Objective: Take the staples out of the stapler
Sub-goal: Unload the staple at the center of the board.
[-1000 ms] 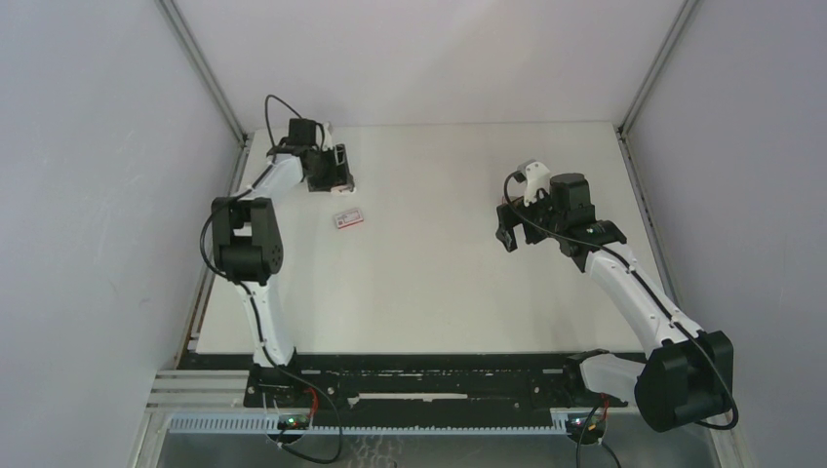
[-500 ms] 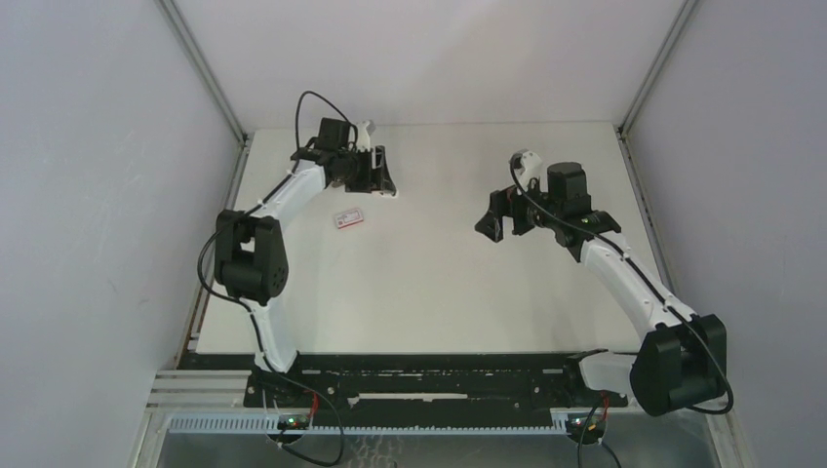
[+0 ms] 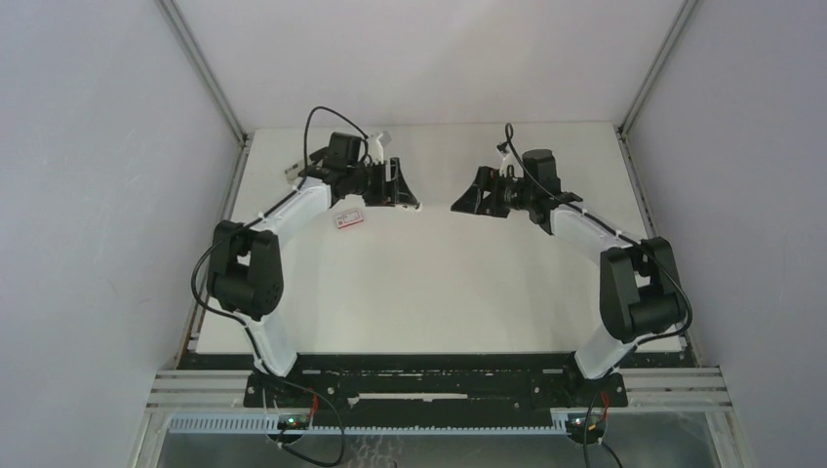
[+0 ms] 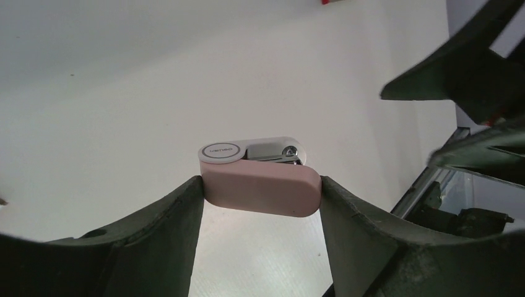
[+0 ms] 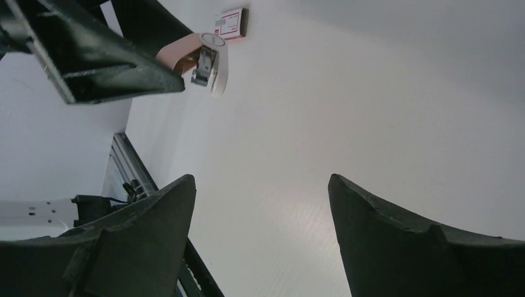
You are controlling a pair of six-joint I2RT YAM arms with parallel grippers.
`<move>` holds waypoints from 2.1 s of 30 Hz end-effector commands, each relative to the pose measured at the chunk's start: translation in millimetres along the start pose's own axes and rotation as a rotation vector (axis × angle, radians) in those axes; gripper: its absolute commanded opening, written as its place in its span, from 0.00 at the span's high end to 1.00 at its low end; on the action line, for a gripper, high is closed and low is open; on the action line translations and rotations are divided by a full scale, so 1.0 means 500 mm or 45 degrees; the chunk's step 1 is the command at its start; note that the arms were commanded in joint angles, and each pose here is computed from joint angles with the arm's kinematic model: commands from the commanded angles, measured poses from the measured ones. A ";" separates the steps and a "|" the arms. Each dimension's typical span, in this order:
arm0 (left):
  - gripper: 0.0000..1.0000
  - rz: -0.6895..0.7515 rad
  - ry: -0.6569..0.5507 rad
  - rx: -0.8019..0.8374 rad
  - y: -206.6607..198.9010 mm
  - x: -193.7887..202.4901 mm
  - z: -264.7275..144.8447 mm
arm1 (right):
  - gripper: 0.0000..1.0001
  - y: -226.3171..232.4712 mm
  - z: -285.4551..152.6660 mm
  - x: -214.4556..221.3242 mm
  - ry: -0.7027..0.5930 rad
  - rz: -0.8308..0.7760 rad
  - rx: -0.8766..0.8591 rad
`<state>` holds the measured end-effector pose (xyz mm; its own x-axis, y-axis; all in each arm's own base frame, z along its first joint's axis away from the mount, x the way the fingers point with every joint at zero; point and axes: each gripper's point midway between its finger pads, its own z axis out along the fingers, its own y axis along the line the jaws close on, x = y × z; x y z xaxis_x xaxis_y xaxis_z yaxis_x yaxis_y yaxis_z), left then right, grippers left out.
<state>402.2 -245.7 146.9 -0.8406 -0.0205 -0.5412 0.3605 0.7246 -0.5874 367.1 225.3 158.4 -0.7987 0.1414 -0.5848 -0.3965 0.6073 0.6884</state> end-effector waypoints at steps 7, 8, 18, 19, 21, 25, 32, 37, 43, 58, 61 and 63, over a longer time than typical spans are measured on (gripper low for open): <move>0.29 0.059 -0.066 0.179 -0.108 -0.002 -0.015 | 0.37 0.047 0.069 -0.033 0.007 0.164 -0.170; 0.29 0.058 -0.062 0.180 -0.110 0.002 -0.013 | 0.39 0.047 0.075 -0.030 0.015 0.173 -0.179; 0.29 0.070 -0.045 0.199 -0.128 0.013 -0.004 | 0.51 0.060 0.107 0.000 0.096 0.267 -0.264; 0.29 0.070 -0.043 0.200 -0.129 0.014 -0.003 | 0.51 0.059 0.109 0.003 0.102 0.272 -0.264; 0.29 0.072 -0.039 0.204 -0.131 0.016 -0.002 | 0.52 0.056 0.113 0.006 0.110 0.284 -0.267; 0.29 0.074 -0.033 0.209 -0.134 0.020 -0.001 | 0.57 0.055 0.118 0.011 0.124 0.302 -0.280; 0.28 0.071 -0.020 0.209 -0.133 0.026 0.005 | 0.59 0.058 0.122 0.014 0.136 0.322 -0.304; 0.28 0.072 -0.014 0.215 -0.136 0.029 0.006 | 0.71 0.055 0.126 0.021 0.150 0.332 -0.307; 0.28 0.067 -0.009 0.229 -0.140 0.031 0.007 | 0.88 0.055 0.128 0.024 0.160 0.337 -0.318; 0.00 0.100 -0.004 0.106 -0.102 0.028 0.016 | 1.00 0.038 0.116 0.013 0.151 0.370 -0.306; 0.00 0.134 0.005 0.027 -0.077 0.026 0.021 | 1.00 0.033 0.113 0.012 0.147 0.374 -0.288; 0.00 0.159 0.002 -0.024 -0.062 0.021 0.021 | 1.00 0.025 0.113 0.014 0.144 0.376 -0.257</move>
<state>373.0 -283.7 142.2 -0.8415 0.0380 -0.5389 0.4125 0.6895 -0.5954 371.0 279.1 119.2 -0.9525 0.1841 -0.2425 -0.1560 0.3886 0.9081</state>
